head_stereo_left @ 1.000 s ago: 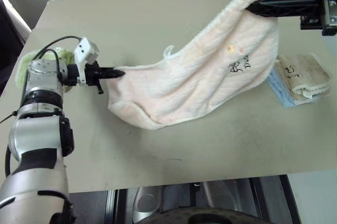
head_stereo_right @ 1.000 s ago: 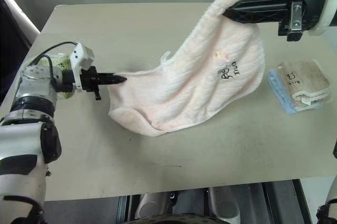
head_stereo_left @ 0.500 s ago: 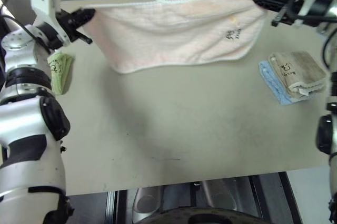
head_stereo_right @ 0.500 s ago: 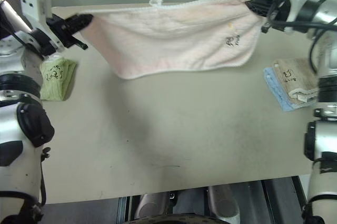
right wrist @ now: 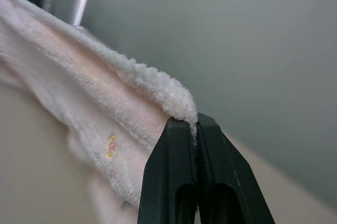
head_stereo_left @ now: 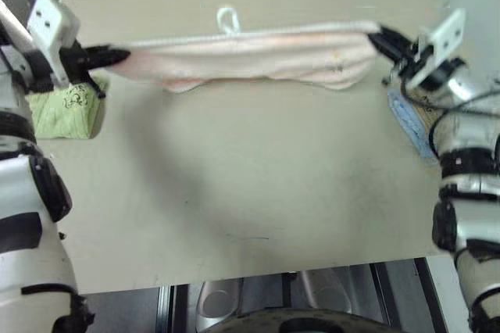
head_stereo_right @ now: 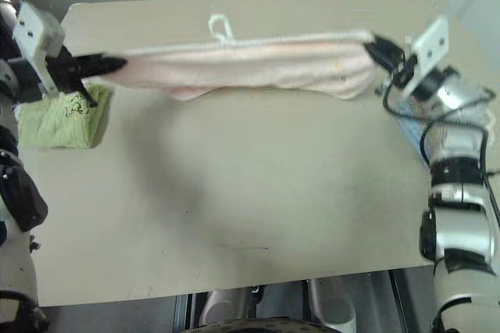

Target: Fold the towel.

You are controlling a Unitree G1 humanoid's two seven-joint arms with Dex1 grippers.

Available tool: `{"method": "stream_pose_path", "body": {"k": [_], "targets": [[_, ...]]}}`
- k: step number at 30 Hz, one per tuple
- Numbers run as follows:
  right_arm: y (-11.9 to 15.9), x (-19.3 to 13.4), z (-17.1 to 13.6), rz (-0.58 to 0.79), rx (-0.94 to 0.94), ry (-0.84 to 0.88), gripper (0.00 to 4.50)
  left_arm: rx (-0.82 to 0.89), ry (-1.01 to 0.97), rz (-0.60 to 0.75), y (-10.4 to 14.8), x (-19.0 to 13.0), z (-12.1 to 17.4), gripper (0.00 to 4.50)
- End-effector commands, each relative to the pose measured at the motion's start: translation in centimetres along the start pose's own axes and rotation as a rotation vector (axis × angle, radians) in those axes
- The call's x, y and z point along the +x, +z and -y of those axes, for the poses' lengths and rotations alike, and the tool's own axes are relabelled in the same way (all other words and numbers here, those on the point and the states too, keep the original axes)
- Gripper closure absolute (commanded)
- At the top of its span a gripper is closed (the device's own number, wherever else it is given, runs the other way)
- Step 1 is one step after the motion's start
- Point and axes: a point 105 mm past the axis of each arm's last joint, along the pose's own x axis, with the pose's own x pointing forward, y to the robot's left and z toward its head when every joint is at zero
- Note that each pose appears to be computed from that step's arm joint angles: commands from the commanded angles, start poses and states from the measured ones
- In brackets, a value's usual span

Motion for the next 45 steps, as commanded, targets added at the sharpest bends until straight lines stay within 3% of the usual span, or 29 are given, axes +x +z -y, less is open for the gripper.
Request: {"method": "stream_pose_path", "body": {"k": [1,4,7,11,15,21,29,34,42,45], "targets": [[3.1,-2.1,-0.5,0.066,-0.020,0.039,4.50,0.010,-0.087,-0.008,-0.1,-1.6,0.7,4.47],[2.6,-3.6,-1.8,0.015,0.011,0.057,4.50,-0.028,-0.194,-0.006,-0.9,-2.0,2.2,4.47],[1.5,-5.6,-1.2,-0.040,0.000,-0.008,4.50,0.055,-0.255,-0.042,-2.0,-2.3,3.7,4.47],[1.5,-7.8,-2.3,-0.070,0.047,-0.019,4.50,-0.009,-0.341,-0.053,-2.4,-3.7,6.5,4.47],[1.5,-9.5,-4.6,-0.093,0.097,0.006,4.50,-0.029,-0.393,-0.189,-3.4,-5.8,8.5,4.47],[0.2,-11.1,-8.5,-0.180,0.136,0.054,4.50,-0.114,-0.416,-0.213,-2.3,-6.8,9.3,4.47],[-1.9,-14.2,-13.2,-0.346,0.182,0.149,4.50,-0.154,-0.496,-0.300,-3.5,-8.1,11.6,4.47],[-2.6,-15.1,-14.0,-0.433,0.236,0.131,4.50,-0.173,-0.493,-0.292,-4.2,-7.5,11.5,4.47],[-2.0,-14.1,-12.0,-0.372,0.199,0.071,4.50,-0.141,-0.463,-0.294,-4.3,-5.6,9.2,4.47],[-2.4,-13.5,-11.2,-0.366,0.181,0.052,4.50,-0.113,-0.439,-0.239,-3.7,-3.9,8.0,4.47]]}}
